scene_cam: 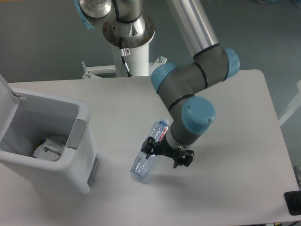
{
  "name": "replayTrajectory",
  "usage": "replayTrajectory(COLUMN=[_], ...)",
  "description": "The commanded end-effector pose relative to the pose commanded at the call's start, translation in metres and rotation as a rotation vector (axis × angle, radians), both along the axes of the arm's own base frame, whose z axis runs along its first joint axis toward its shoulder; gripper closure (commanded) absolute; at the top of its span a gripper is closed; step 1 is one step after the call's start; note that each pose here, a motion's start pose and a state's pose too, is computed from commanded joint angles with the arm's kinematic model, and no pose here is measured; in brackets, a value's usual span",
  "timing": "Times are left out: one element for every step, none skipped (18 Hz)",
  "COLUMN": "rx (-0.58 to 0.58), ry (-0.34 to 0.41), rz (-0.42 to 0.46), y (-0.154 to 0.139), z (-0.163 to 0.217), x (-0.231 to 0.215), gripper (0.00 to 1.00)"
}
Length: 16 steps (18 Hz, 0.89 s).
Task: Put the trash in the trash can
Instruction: 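Move the gripper back and lower it onto the clear water bottle, then close the gripper on the bottle's cap end and lift it upright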
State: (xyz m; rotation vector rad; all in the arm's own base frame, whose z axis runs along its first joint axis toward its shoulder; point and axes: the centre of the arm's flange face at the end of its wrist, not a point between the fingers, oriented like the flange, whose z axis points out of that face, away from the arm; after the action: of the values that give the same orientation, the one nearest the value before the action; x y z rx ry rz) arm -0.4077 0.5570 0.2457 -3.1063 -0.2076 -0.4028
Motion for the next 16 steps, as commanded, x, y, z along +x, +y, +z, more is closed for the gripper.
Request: replayTrajectory(rx=[-0.005,-0.009,-0.013,-0.017,-0.023,-0.025,-0.030,-0.030,-0.029,-0.033,-0.043,-0.064,-0.096,-0.120,-0.136,-0.140], ry=[-0.004,-0.006,-0.008,-0.010,-0.011,-0.012,-0.016,-0.014,-0.013,-0.017,-0.019,-0.008,0.010,0.033,0.052,0.059], rz=[-0.005,-0.007,-0.013,-0.017,-0.020,-0.027,-0.028,-0.033,-0.039,-0.041,-0.048,-0.045,-0.046,-0.051,-0.062,-0.065], y=[0.006,0.010,0.014,0.017,0.020,0.023,0.024,0.027,0.030,0.031,0.033,0.034,0.036,0.040,0.044,0.047], z=[-0.004,-0.008,-0.013,-0.016,-0.021,-0.023,-0.027,-0.027,-0.029,-0.034,-0.039,-0.042,-0.049,-0.052,-0.055,-0.057], x=[0.006,0.009,0.012,0.015,0.017,0.021,0.023,0.026,0.029,0.030,0.034,0.036,0.039,0.040,0.039,0.038], gripper=[0.00,0.00,0.00,0.00,0.00,0.00,0.00,0.00,0.00,0.00,0.00,0.00,0.00,0.00,0.00,0.00])
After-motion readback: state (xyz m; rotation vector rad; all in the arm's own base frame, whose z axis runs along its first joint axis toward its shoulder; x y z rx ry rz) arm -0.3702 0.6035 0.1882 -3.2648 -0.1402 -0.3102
